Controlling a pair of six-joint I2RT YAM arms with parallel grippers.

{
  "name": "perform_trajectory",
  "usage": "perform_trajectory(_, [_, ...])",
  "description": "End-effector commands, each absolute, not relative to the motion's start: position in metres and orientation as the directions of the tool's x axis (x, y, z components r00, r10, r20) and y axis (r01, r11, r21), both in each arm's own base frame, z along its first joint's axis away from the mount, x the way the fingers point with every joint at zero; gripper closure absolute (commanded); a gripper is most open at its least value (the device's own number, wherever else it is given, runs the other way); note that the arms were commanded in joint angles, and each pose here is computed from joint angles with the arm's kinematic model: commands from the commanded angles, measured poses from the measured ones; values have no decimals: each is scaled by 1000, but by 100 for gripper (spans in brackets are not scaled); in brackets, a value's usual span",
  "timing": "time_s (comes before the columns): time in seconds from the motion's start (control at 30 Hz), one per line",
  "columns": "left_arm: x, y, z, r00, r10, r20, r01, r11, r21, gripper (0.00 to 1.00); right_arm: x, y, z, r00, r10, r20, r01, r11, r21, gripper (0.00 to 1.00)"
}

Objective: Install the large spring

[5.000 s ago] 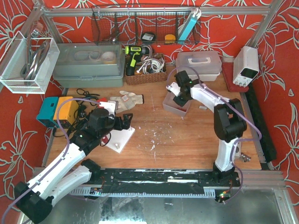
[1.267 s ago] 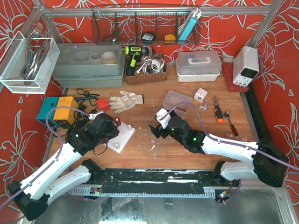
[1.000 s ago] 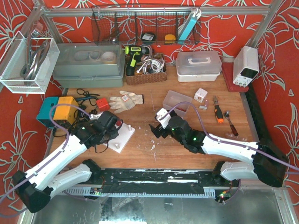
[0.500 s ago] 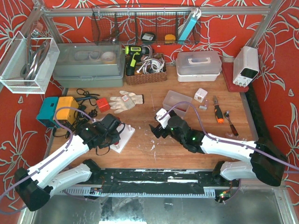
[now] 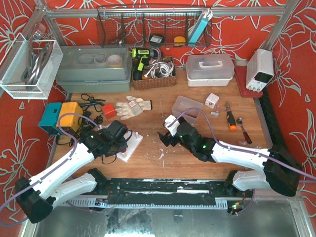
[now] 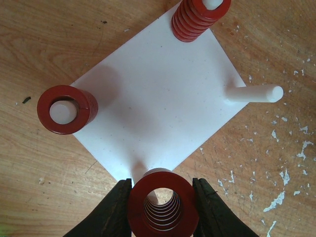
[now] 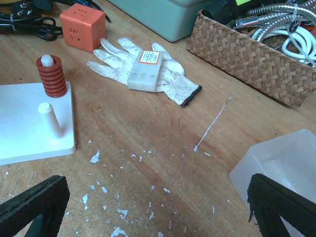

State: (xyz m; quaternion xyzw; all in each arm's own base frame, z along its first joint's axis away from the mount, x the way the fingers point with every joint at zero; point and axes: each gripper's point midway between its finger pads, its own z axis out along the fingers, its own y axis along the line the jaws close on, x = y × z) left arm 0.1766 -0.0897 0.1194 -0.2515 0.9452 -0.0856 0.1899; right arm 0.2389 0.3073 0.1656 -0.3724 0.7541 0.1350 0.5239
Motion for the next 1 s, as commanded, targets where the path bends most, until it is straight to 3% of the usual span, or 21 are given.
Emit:
perform_trajectory(0.0, [167, -92, 113, -826, -490, -279, -430, 867, -251, 100, 243, 305, 164, -177, -433, -884, -689, 696, -203, 1])
perform_trajectory(0.4, [160, -79, 110, -847, -439, -300, -404, 898, -176, 100, 244, 304, 164, -177, -432, -884, -686, 699, -205, 1])
perform_trajectory(0.77, [159, -89, 100, -866, -413, -281, -363, 907, -213, 100, 245, 304, 165, -176, -431, -885, -686, 699, -204, 1])
perform_trajectory(0.97, [166, -97, 87, -864, -417, -282, -355, 902, -245, 78, 245, 301, 166, -174, -429, -886, -681, 703, -207, 1])
